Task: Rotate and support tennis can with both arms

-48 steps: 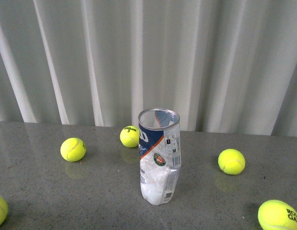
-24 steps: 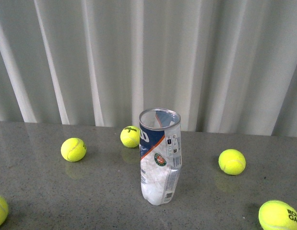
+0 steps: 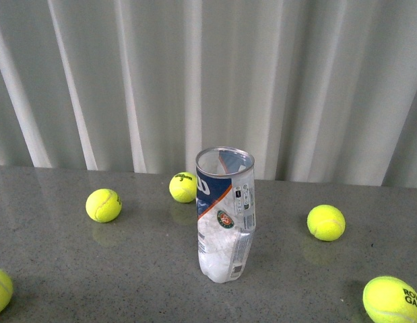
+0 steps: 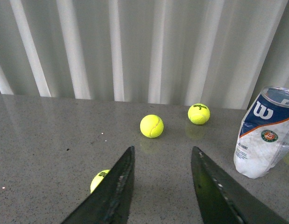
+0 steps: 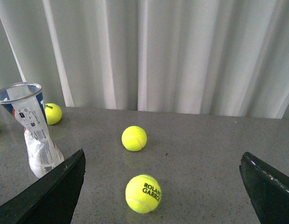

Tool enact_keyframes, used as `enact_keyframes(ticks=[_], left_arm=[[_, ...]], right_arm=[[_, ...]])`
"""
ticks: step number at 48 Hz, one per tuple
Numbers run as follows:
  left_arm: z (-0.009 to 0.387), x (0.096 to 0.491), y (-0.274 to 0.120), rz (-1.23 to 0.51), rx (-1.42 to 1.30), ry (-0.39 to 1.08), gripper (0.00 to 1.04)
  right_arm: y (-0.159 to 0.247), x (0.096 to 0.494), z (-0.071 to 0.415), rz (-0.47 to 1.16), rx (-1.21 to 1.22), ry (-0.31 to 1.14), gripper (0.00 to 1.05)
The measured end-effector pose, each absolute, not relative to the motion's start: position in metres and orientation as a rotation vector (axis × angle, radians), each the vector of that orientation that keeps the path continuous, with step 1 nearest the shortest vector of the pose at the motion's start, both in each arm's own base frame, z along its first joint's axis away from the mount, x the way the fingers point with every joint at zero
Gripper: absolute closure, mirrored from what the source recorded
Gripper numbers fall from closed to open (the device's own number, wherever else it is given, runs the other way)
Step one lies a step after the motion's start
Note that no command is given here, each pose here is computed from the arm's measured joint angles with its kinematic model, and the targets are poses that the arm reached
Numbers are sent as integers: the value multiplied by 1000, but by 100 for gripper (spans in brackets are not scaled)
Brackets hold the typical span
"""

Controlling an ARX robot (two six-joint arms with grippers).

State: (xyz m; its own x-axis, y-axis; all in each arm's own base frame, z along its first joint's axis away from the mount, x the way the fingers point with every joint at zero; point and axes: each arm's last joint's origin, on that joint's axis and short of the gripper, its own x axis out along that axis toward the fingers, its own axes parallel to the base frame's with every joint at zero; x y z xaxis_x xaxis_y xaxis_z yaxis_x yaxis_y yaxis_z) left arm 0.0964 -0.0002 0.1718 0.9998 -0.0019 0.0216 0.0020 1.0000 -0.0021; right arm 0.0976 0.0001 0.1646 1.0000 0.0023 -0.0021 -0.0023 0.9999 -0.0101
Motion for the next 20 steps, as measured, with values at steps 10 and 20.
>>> enact_keyframes(ticks=[10, 20], left_arm=[[172, 96, 0, -2, -2, -22, 23], [172, 96, 0, -2, -2, -22, 7]], right_arm=[[0, 98, 165, 2, -10, 2, 7], [0, 98, 165, 2, -10, 2, 7]])
